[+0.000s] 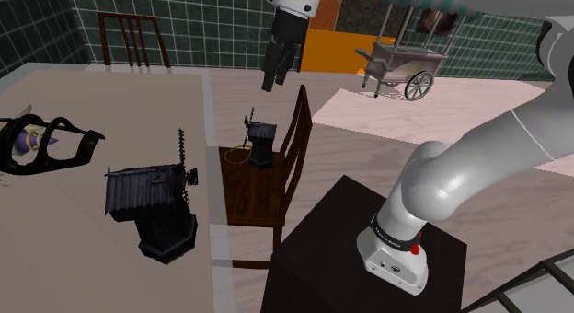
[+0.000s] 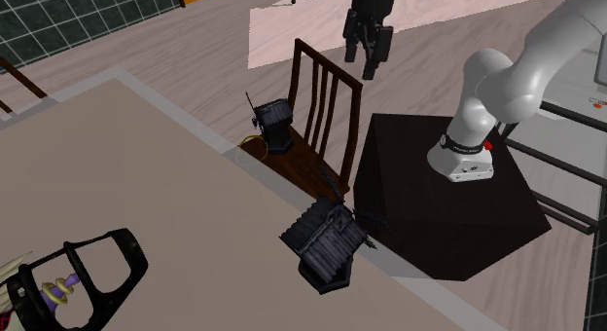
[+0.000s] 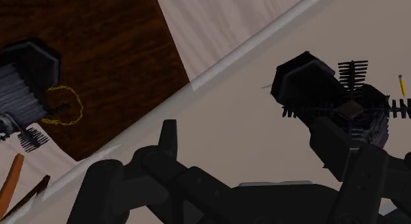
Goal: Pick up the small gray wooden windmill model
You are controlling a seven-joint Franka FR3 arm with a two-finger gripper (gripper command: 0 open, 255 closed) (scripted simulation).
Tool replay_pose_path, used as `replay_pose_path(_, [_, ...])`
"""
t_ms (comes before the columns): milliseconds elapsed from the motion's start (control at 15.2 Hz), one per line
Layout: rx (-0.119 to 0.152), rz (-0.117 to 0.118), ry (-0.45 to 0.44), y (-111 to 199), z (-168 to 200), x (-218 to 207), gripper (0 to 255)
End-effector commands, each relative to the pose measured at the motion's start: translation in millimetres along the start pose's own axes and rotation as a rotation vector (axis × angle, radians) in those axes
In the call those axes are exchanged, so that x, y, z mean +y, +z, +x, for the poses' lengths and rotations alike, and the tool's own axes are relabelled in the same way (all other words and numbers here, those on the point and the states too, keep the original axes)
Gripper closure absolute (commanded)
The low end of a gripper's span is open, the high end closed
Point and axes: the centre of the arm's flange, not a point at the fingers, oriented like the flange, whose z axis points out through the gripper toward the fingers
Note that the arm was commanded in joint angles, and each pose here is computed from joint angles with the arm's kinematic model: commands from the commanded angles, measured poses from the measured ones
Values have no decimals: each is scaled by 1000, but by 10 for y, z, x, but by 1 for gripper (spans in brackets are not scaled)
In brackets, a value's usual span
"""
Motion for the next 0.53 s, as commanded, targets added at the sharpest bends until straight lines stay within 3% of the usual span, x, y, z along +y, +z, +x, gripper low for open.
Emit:
replay_pose_path(0, [-20,31,-42,125,227,-134,0])
replay_pose_path(462, [-89,137,-186,524,914,-609,0])
